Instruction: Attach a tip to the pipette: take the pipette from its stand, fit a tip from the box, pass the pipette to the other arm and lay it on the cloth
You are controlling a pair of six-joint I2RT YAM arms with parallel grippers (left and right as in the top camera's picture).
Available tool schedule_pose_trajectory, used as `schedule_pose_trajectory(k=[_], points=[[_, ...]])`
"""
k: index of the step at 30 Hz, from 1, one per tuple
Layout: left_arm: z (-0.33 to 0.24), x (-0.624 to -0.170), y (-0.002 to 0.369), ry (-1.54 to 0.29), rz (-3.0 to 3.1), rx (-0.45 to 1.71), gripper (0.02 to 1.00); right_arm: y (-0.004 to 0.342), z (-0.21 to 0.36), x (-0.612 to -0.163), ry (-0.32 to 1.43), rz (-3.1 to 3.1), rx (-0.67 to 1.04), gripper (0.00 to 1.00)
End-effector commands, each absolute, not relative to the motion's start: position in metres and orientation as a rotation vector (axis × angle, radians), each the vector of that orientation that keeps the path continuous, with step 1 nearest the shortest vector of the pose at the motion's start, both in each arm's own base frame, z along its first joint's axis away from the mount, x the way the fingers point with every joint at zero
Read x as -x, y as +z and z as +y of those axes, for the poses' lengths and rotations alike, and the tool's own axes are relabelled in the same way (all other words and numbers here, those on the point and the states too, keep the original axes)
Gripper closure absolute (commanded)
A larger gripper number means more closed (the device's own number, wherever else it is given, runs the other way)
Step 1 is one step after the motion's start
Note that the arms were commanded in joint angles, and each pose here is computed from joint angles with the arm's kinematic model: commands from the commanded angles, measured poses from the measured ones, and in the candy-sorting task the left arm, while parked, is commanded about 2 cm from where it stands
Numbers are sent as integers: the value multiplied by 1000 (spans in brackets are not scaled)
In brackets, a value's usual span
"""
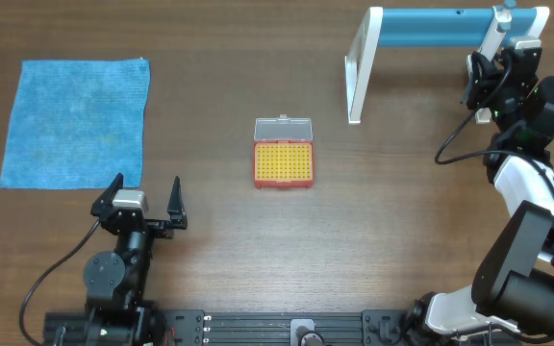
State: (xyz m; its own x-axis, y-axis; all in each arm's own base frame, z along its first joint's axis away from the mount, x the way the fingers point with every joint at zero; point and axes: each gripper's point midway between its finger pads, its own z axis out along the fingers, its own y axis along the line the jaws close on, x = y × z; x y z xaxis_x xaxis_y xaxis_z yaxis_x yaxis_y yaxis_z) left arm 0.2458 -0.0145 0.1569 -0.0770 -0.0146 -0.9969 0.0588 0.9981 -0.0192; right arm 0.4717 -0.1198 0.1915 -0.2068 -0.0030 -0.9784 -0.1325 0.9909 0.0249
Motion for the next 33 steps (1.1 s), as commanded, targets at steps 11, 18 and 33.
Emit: schedule_pose_trajectory(k=[11, 18, 33], points=[[-16, -245, 155, -53, 1650, -58, 20, 317, -81, -438, 189, 1514, 224, 923], [-16, -245, 155, -53, 1650, -58, 20, 349, 70, -410, 641, 1351, 548, 923], [-16, -245, 155, -53, 1650, -58, 20, 236, 296, -340, 896, 1210, 1138, 923]])
